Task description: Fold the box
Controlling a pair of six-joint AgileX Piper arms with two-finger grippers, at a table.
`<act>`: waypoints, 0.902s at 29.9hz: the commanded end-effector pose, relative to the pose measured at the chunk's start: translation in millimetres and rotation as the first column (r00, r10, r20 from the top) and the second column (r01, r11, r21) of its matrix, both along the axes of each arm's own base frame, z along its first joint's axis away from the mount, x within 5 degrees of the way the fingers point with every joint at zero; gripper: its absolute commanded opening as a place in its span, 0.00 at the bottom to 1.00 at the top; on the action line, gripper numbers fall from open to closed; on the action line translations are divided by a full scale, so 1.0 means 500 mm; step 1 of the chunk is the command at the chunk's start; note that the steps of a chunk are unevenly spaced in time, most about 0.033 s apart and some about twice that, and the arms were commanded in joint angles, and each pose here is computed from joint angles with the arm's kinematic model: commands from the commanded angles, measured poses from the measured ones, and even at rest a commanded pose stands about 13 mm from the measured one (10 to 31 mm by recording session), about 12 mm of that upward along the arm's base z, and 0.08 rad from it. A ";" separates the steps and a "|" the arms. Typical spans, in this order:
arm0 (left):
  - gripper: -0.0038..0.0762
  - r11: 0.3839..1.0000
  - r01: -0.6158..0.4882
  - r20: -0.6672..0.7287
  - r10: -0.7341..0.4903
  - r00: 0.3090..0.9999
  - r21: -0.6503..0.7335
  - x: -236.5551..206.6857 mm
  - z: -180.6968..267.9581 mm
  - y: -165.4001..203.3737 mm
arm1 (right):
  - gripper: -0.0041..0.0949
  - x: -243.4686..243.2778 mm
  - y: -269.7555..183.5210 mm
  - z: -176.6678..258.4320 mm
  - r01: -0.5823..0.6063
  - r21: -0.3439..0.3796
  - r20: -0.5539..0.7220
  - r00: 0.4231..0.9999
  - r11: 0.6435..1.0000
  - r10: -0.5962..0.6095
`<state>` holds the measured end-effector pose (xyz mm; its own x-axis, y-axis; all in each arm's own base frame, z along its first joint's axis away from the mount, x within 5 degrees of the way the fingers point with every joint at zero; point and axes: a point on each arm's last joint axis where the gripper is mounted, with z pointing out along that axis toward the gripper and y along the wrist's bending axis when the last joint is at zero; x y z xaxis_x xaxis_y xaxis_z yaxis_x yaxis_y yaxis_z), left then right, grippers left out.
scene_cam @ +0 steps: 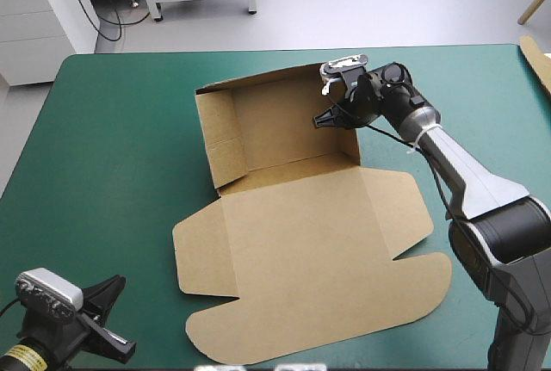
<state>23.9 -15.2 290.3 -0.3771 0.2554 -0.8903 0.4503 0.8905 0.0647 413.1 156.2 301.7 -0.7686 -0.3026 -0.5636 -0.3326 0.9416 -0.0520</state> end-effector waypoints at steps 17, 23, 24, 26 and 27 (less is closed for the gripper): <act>0.04 0.998 0.002 0.066 0.001 0.998 -0.055 0.005 0.025 -0.003 | 0.02 0.011 -0.291 0.045 0.267 -0.121 -0.080 0.957 0.956 -0.277; 0.04 0.999 0.002 0.064 0.001 0.998 -0.054 0.005 0.025 -0.003 | 0.02 -0.001 -0.401 0.042 0.361 -0.149 -0.118 0.918 0.920 -0.379; 0.04 0.999 0.002 0.064 0.001 0.998 -0.054 0.005 0.025 -0.003 | 0.02 -0.003 -0.422 0.042 0.379 -0.152 -0.118 0.910 0.913 -0.397; 0.04 0.999 0.002 0.063 0.001 0.998 -0.053 0.004 0.025 -0.003 | 0.02 -0.009 -0.461 0.043 0.410 -0.158 -0.116 0.896 0.898 -0.430; 0.04 0.999 0.002 0.058 0.001 0.998 -0.052 0.004 0.024 -0.003 | 0.02 -0.013 -0.484 0.043 0.428 -0.161 -0.114 0.887 0.889 -0.447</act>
